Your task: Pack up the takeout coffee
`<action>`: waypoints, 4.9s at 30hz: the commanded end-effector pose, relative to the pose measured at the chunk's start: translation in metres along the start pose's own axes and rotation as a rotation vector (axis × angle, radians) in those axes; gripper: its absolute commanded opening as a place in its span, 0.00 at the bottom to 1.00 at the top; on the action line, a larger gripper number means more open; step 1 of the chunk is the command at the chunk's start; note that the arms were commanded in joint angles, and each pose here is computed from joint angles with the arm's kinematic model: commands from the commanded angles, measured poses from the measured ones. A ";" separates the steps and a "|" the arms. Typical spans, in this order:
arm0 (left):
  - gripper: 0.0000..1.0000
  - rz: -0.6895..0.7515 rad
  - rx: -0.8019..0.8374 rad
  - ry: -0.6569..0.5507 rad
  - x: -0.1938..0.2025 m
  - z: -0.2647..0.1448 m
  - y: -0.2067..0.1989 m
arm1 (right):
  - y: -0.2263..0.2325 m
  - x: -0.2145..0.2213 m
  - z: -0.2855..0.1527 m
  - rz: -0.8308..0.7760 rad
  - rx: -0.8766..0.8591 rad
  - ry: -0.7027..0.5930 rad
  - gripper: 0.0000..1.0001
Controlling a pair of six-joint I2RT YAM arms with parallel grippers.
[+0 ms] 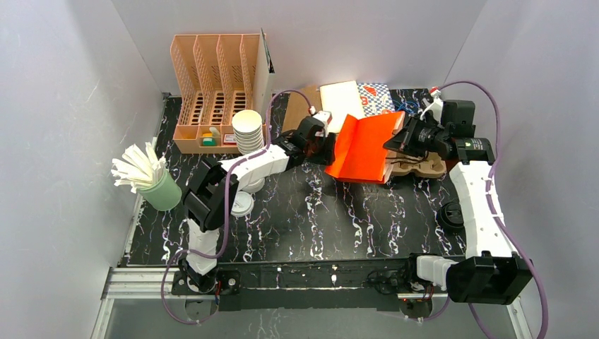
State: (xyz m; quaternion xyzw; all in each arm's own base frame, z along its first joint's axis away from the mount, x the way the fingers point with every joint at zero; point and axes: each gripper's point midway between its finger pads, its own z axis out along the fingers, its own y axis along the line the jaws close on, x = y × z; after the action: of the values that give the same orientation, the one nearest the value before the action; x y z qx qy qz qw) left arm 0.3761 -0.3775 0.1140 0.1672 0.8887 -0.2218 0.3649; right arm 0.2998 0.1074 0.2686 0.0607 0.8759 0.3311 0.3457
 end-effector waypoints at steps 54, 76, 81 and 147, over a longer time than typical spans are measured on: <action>0.82 -0.119 0.272 -0.056 0.007 -0.183 -0.052 | 0.038 0.028 -0.045 -0.119 0.378 0.242 0.01; 0.83 -0.203 0.336 -0.150 -0.002 -0.223 -0.057 | 0.162 0.027 -0.017 -0.308 -0.129 0.172 0.87; 0.80 -0.300 0.402 -0.162 -0.004 -0.221 -0.075 | 0.175 0.018 -0.038 -0.336 -0.186 0.092 0.86; 0.98 -0.005 0.239 -0.351 -0.033 -0.280 -0.138 | 0.059 0.015 -0.016 -0.125 0.309 -0.138 0.01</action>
State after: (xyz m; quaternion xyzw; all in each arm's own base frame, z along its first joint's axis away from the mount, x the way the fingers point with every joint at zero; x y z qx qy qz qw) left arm 0.1874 -0.3441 0.3406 0.1551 0.7816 -0.3122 0.5173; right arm 0.2632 0.1392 0.2806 0.0320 0.9087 0.1249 0.3971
